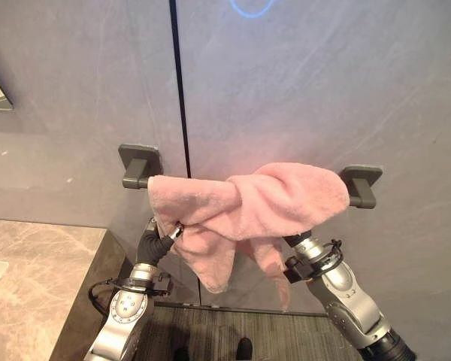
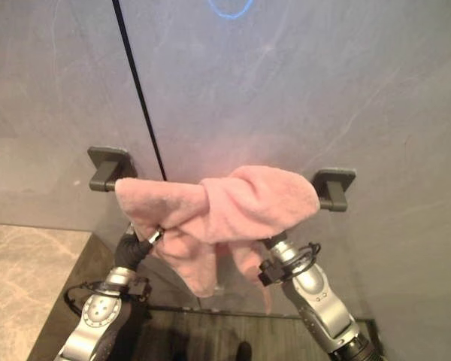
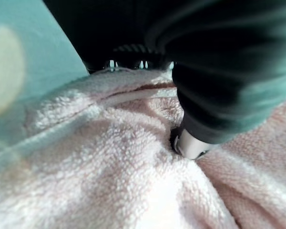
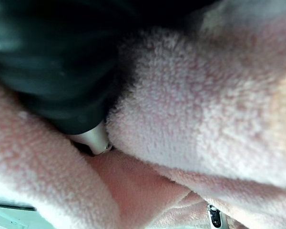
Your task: Put brush and paste in cup on sink, flatten towel.
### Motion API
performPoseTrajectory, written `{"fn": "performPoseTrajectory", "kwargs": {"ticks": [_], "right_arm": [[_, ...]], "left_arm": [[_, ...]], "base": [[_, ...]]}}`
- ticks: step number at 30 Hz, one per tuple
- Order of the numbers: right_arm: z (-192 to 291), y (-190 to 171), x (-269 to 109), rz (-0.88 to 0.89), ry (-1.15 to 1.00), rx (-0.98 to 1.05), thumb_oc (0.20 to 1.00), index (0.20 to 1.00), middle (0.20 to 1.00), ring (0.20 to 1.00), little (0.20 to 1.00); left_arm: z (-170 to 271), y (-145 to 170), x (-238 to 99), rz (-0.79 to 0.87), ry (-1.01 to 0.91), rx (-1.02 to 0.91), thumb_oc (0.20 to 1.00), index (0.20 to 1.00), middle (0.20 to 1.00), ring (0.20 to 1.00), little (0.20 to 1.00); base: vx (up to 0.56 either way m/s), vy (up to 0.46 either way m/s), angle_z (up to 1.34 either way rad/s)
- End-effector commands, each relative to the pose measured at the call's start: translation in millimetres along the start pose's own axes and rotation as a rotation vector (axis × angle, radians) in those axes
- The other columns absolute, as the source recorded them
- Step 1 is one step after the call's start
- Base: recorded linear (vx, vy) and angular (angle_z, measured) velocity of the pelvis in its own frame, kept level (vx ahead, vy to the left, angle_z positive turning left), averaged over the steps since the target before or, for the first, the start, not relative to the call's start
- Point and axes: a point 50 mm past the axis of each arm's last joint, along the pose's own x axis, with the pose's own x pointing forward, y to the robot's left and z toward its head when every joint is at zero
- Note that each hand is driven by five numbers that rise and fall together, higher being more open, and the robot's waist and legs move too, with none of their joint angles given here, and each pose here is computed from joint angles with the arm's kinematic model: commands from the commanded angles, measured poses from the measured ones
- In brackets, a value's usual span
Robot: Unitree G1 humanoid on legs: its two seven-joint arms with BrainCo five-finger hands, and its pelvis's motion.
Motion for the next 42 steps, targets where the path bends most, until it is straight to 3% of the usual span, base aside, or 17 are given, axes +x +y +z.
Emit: {"fn": "performPoseTrajectory", "kwargs": {"ticks": [1, 3, 4, 5, 6, 17, 24, 27, 29, 31, 33, 42], "right_arm": [[26, -2, 22, -0.022, -0.176, -0.033, 0.2, 0.2, 0.2, 0.2, 0.2], [15, -5, 20, -0.049, -0.128, -0.014, 0.438, 0.438, 0.438, 0.438, 0.438], [11, -6, 19, -0.055, -0.108, -0.017, 0.903, 0.903, 0.903, 0.903, 0.903], [1, -13, 13, -0.099, -0.055, -0.061, 1.0, 1.0, 1.0, 1.0, 1.0], [1, -13, 13, -0.1, -0.055, -0.062, 1.0, 1.0, 1.0, 1.0, 1.0], [-85, -56, -53, -0.405, 0.387, -0.09, 1.0, 1.0, 1.0, 1.0, 1.0], [-133, -82, -102, -0.643, 0.68, -0.095, 1.0, 1.0, 1.0, 1.0, 1.0], [-144, -88, -117, -0.704, 0.751, -0.074, 1.0, 1.0, 1.0, 1.0, 1.0], [-156, -96, -140, -0.725, 0.911, -0.185, 1.0, 1.0, 1.0, 1.0, 1.0], [-175, -97, -174, -0.658, 1.186, -0.349, 1.0, 1.0, 1.0, 1.0, 1.0], [-189, -84, -209, -0.723, 1.371, -0.233, 1.0, 1.0, 1.0, 1.0, 1.0], [-196, -48, -276, -0.672, 1.693, -0.128, 1.0, 1.0, 1.0, 1.0, 1.0]], "left_arm": [[22, 25, 18, 0.085, -0.131, 0.098, 0.2, 0.2, 0.2, 0.2, 0.2], [14, 26, 18, 0.09, -0.096, 0.126, 0.2, 0.2, 0.2, 0.2, 0.2], [8, 27, 17, 0.092, -0.066, 0.139, 0.2, 0.2, 0.2, 0.2, 0.2], [-4, 29, 16, 0.09, -0.013, 0.182, 0.627, 0.627, 0.627, 0.627, 0.627], [-4, 29, 16, 0.09, -0.013, 0.182, 1.0, 1.0, 1.0, 1.0, 1.0], [-52, 34, -1, 0.071, 0.225, 0.324, 1.0, 1.0, 1.0, 1.0, 1.0], [-107, 41, -24, -0.015, 0.559, 0.47, 1.0, 1.0, 1.0, 1.0, 1.0], [-114, 44, -30, 0.001, 0.6, 0.479, 1.0, 1.0, 1.0, 1.0, 1.0], [-135, 47, -46, 0.003, 0.744, 0.46, 1.0, 1.0, 1.0, 1.0, 1.0], [-156, 47, -63, -0.013, 0.892, 0.543, 1.0, 1.0, 1.0, 1.0, 1.0], [-177, 50, -90, 0.017, 1.085, 0.541, 1.0, 1.0, 1.0, 1.0, 1.0], [-193, 52, -151, 0.116, 1.379, 0.387, 1.0, 1.0, 1.0, 1.0, 1.0]], "base": [[0.0, 0.0, 0.0], [0.0, 0.0, 0.0], [0.0, 0.0, 0.0], [0.0, 0.0, 0.0], [0.0, 0.0, 0.0], [0.0, 0.0, 0.0], [0.0, 0.0, 0.0], [0.0, 0.002, -0.01], [0.0, 0.004, -0.07], [0.01, -0.007, -0.07], [0.0, 0.0, 0.0], [0.04, 0.001, 0.0]]}}
